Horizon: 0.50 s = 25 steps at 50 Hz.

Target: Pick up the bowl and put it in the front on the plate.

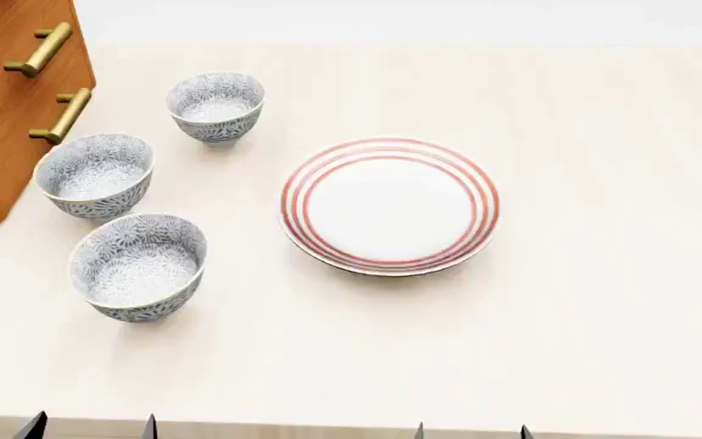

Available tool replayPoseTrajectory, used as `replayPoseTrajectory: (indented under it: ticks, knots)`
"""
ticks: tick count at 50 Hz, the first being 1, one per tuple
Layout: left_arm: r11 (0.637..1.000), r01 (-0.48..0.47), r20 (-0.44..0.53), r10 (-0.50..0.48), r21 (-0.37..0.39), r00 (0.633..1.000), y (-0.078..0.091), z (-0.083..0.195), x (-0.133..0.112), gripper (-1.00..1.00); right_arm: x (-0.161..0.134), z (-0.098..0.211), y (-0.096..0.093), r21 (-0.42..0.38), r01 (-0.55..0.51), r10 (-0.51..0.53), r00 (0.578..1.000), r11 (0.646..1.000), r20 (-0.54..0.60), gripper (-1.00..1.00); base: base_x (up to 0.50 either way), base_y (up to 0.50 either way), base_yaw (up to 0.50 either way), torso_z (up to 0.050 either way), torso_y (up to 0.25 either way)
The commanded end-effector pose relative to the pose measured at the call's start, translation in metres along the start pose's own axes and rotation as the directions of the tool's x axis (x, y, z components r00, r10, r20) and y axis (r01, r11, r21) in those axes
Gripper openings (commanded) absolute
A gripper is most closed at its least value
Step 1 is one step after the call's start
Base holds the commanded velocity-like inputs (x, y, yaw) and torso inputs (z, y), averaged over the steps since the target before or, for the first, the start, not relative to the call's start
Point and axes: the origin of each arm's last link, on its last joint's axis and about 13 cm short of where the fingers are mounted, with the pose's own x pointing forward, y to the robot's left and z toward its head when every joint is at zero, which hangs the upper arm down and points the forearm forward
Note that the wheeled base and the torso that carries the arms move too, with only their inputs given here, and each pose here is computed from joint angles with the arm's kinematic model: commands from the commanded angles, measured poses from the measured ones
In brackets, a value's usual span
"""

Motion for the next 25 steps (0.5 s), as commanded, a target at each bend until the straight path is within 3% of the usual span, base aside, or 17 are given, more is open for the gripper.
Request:
replayPoseTrajectory:
  ticks: [1,22,23,24,25]
  knots:
    - [1.000,0.012,-0.013,-0.012,-0.005,1.000,-0.001,0.000,0.000,1.00,-0.001,-0.001,0.001,0.001,-0.003,0.003,1.000,1.000,-0.004,1.00,0.00,0.00,0.00,0.000,0.000]
    - [1.000,0.000,0.000,0.000,-0.005,1.000,0.000,0.001,-0.001,1.00,-0.002,0.000,0.001,0.001,-0.010,0.010,1.000,1.000,-0.002,1.00,0.00,0.00,0.00,0.000,0.000]
    - [1.000,-0.003,0.015,0.003,0.008,1.000,0.000,0.002,-0.001,1.00,-0.002,0.001,0.001,-0.004,-0.009,0.009,1.000,1.000,0.011,1.00,0.00,0.00,0.00,0.000,0.000]
    - [0.996,-0.022,0.115,0.012,0.088,0.993,-0.001,0.009,-0.003,1.00,-0.003,0.011,0.002,-0.061,0.000,0.010,0.987,0.998,0.163,1.00,0.00,0.00,0.00,0.000,0.000]
    - [0.994,-0.030,0.177,0.012,0.101,0.984,-0.001,0.015,-0.005,1.00,-0.003,0.018,0.002,-0.018,0.005,-0.001,0.975,1.000,0.223,1.00,0.00,0.00,0.00,0.000,0.000]
